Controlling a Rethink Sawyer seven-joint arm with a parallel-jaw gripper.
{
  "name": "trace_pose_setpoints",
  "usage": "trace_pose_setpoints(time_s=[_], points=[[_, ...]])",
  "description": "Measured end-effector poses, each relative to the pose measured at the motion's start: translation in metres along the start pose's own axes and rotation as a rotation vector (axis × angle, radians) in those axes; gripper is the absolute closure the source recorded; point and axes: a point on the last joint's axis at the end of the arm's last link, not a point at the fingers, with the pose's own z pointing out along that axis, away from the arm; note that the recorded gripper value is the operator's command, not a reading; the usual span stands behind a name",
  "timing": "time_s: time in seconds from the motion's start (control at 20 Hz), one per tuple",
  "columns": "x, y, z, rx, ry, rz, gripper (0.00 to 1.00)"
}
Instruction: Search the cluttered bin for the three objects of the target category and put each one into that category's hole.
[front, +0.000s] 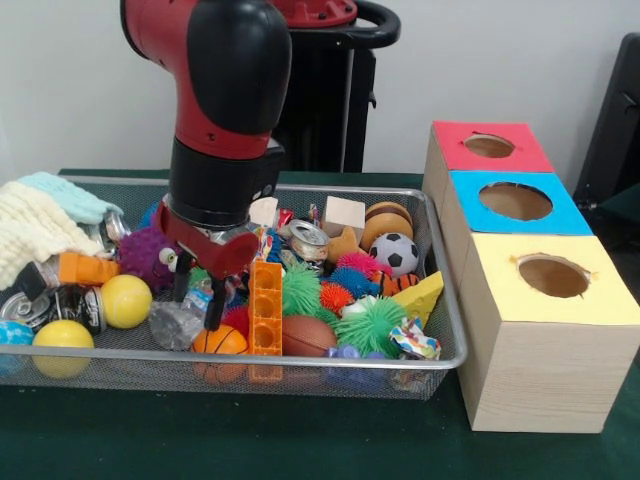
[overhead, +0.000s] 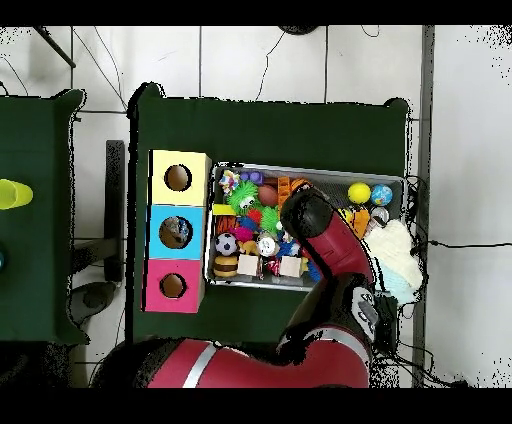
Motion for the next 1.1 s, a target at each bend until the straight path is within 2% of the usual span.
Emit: trace_pose_setpoints(time_s=[0.25, 0.6, 1.1], points=[[0.005, -0.005, 0.006, 0.028, -0.003, -0.016, 0.0], [0.006, -0.017, 0.012, 0.089, -0.025, -0.047, 0.0], [0.001, -0.027, 0.023, 0.13, -0.042, -0.058, 0.0]])
